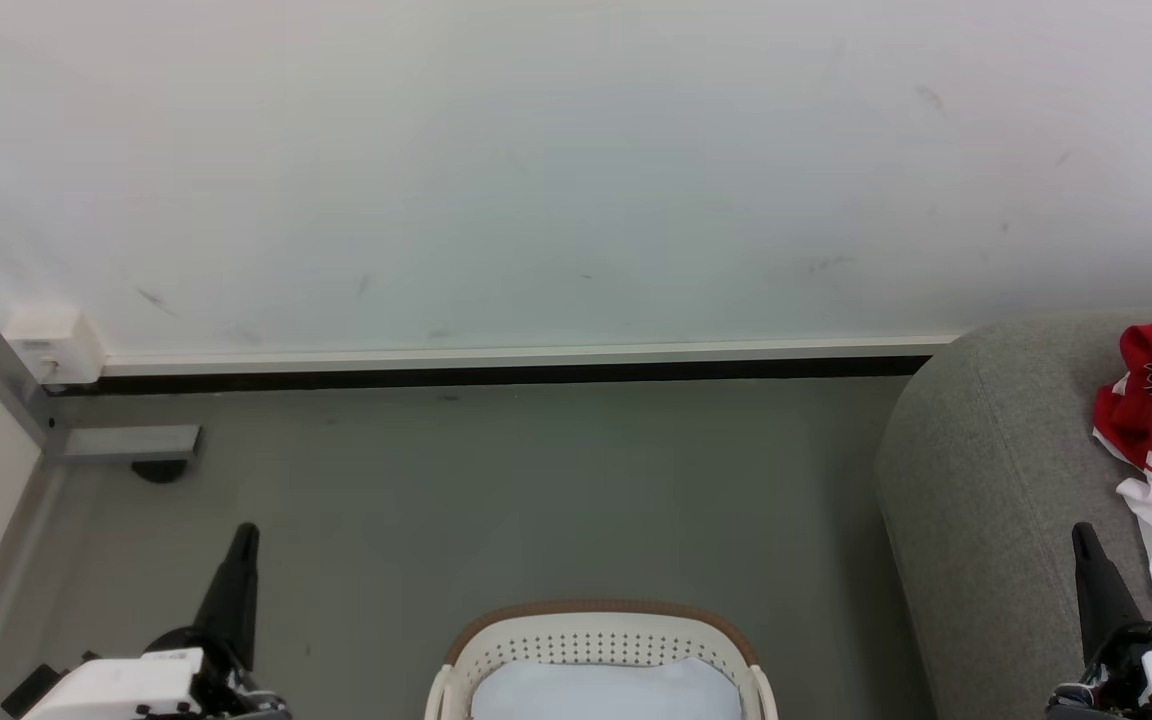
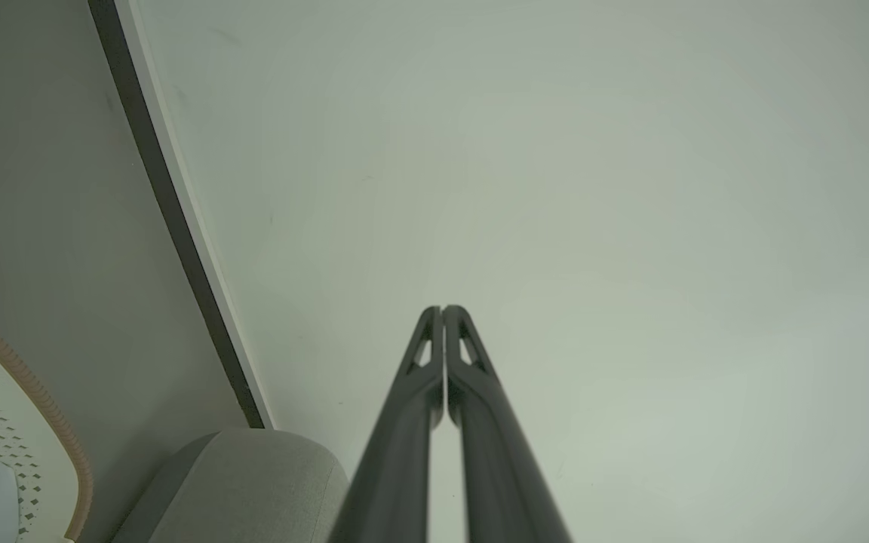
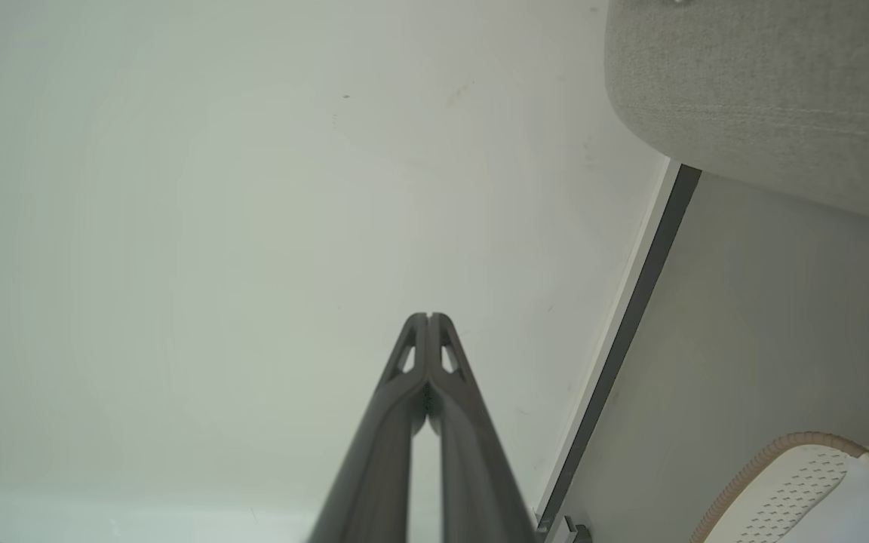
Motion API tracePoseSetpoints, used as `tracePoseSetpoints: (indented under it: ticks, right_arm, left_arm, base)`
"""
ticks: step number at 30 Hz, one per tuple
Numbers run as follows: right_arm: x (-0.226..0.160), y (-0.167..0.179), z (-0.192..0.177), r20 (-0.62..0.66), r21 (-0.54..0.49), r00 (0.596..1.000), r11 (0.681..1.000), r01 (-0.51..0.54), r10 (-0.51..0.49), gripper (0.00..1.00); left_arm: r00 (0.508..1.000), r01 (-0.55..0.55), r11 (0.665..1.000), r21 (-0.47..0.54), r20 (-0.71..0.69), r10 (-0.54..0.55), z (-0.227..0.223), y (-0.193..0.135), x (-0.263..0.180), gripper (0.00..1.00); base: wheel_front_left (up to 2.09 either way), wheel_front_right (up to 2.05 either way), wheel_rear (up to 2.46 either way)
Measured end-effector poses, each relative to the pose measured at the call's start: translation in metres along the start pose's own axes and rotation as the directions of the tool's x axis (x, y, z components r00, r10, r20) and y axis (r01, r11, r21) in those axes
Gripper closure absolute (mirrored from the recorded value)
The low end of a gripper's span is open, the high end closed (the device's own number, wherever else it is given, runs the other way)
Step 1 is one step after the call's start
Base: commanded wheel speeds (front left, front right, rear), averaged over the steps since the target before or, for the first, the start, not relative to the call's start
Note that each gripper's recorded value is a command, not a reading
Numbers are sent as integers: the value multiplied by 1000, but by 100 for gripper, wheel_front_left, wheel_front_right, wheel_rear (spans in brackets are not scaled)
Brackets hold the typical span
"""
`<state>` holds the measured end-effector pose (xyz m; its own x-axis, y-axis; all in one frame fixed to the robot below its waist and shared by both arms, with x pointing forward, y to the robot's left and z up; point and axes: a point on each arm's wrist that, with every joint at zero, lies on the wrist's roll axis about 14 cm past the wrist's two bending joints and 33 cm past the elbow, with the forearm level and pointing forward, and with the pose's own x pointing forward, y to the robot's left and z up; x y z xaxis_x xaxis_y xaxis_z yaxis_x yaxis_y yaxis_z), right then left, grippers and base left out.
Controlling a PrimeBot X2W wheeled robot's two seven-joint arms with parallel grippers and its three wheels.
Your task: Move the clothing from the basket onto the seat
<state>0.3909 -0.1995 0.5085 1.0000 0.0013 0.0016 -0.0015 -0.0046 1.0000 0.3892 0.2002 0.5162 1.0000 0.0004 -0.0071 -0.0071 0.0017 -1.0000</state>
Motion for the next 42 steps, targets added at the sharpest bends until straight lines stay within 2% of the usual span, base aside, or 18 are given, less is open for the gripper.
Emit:
tracePoseSetpoints:
  ticks: [42]
  right_arm:
    - [0, 0, 0, 0, -1, 1000, 1000, -1, 1, 100]
  left_arm:
    - [1000, 1, 1000, 0, 0, -1, 0, 0, 0, 100]
  base:
    - [0, 0, 0]
